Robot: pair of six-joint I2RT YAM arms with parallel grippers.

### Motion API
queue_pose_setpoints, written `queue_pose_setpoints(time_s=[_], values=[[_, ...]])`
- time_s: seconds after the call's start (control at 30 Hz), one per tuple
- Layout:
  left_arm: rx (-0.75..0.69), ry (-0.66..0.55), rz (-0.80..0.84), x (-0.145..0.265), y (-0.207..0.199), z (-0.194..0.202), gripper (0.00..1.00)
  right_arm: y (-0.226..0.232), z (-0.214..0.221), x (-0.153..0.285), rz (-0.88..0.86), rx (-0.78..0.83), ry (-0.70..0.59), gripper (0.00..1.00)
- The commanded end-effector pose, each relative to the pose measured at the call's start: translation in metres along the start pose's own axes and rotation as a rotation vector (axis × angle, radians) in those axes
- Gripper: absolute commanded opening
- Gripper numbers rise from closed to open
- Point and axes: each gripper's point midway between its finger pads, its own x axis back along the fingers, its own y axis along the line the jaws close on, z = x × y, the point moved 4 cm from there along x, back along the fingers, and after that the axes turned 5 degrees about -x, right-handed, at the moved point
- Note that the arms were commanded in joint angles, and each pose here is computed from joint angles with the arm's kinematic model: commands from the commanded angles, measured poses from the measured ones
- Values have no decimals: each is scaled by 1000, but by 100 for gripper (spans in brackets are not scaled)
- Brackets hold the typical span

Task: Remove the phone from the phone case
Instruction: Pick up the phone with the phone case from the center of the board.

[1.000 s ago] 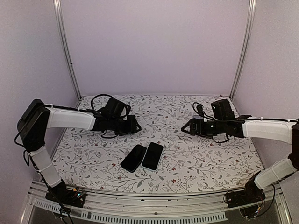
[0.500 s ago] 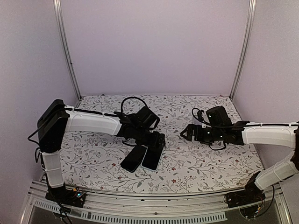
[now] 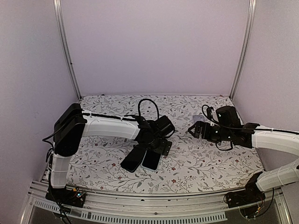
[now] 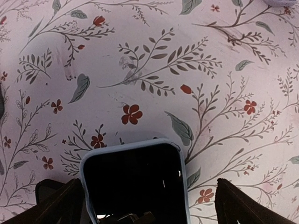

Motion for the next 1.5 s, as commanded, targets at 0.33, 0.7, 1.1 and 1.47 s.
queue_pose_setpoints(time_s=[0.33, 0.7, 1.1, 1.47], values=[[-32, 47, -99, -11, 6, 7, 99, -4, -3, 2, 8, 27, -16, 99], [-59, 67, -106, -28, 2, 12, 99, -3, -1, 0, 5, 23, -5, 99], [-62, 17, -90, -17, 4, -3, 52, 1, 2, -7, -26, 20, 24, 99], [109, -128, 118, 32, 17, -51, 44, 15, 16, -12, -186, 22, 73, 99]])
